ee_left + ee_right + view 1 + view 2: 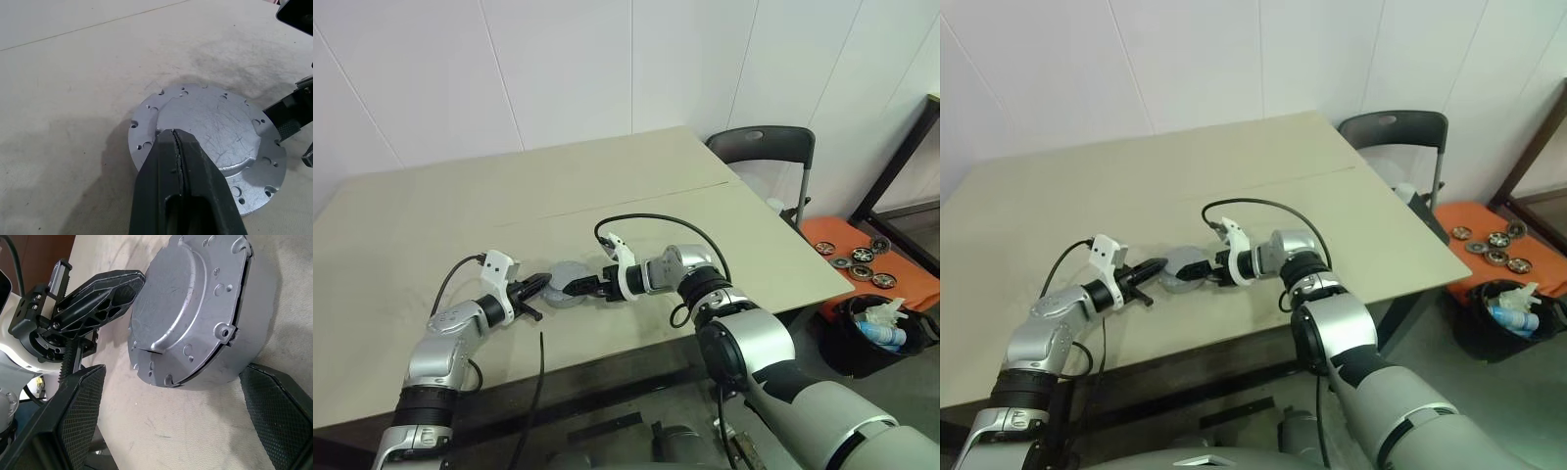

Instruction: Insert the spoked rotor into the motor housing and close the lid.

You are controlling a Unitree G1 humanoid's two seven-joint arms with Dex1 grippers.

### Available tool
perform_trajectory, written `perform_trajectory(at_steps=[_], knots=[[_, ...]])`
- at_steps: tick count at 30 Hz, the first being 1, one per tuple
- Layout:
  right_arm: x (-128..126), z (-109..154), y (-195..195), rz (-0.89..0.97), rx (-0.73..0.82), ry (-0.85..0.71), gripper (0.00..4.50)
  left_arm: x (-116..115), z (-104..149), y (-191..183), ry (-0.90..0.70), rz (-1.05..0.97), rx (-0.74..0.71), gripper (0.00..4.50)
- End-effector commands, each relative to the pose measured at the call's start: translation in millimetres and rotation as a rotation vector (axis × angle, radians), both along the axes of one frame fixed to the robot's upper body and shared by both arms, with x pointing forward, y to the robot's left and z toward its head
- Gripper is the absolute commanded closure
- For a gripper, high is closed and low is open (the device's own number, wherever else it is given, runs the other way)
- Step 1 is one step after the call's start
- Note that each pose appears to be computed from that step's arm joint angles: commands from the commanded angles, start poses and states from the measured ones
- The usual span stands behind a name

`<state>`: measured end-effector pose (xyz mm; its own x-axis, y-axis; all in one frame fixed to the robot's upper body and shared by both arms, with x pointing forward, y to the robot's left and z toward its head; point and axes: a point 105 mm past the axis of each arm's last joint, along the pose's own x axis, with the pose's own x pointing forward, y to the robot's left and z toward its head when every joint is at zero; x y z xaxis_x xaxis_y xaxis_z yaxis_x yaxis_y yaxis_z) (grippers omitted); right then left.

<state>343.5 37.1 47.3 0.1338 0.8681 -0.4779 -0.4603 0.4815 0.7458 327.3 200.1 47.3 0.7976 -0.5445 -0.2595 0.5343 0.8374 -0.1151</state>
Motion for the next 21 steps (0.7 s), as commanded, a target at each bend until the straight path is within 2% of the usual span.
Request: perform_trajectory(at_steps=[1,21], knots=[[2,3,5,0.001,-0.012,-0.026,0.02,-4,-14,3,0.058,0.014,0.014,4.5],[4,1,6,-0.012,-0.015,-0.034,0.02,-10,-11,16,0.06,0.022,0.035,4.5]])
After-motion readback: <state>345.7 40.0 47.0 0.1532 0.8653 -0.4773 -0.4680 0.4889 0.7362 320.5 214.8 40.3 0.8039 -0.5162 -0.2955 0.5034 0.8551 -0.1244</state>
